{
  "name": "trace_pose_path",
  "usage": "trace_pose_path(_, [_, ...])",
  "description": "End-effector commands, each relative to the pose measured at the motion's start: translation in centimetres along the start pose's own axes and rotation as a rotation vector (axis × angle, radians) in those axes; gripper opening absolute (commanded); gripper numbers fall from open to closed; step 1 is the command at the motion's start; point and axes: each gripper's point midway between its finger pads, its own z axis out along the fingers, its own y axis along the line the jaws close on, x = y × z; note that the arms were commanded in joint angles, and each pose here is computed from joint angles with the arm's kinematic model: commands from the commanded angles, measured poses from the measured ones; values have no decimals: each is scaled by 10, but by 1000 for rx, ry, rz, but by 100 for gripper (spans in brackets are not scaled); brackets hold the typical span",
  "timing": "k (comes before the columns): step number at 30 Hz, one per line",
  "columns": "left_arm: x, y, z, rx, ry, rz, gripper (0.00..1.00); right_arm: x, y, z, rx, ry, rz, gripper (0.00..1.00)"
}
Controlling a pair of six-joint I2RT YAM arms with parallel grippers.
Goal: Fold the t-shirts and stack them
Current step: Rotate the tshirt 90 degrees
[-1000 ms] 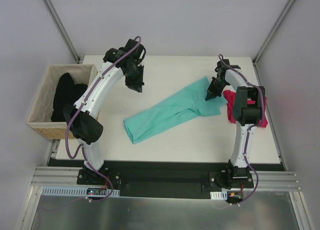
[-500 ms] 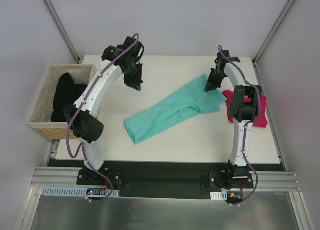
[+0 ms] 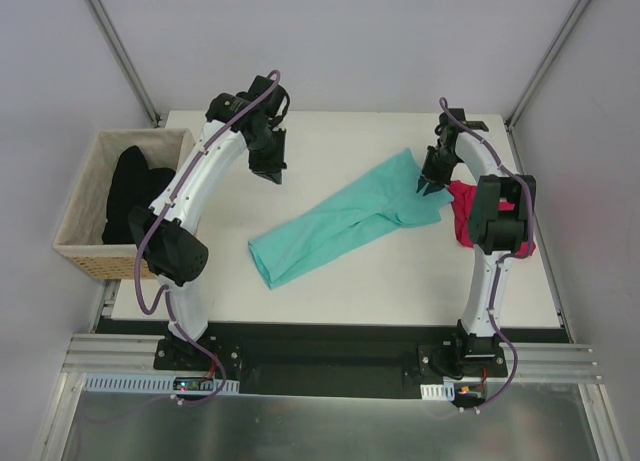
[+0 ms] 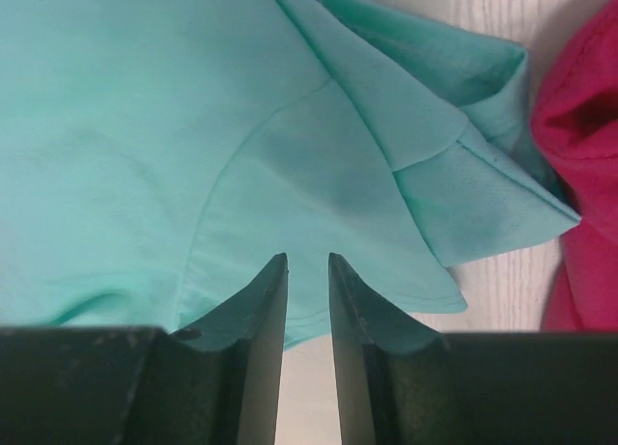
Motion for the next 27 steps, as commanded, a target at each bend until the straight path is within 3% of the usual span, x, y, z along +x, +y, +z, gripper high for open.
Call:
trace_pose_path(1, [7,3,-11,6,-4,-7,5,-12,-8,-22,7,-85,9,30])
trace_pose_path(5, [9,4,-11,5,2,-13,5,-16,-16,-22,16,-91,21,45])
trace_pose_path(8, [10,3,-12,7,1,-20,5,-19,-24,-22,26,-98,34,48])
trace_pose_path(27, [9,0,-8,14,13,-47,5,-18,-32,3,-11,-41,93,40])
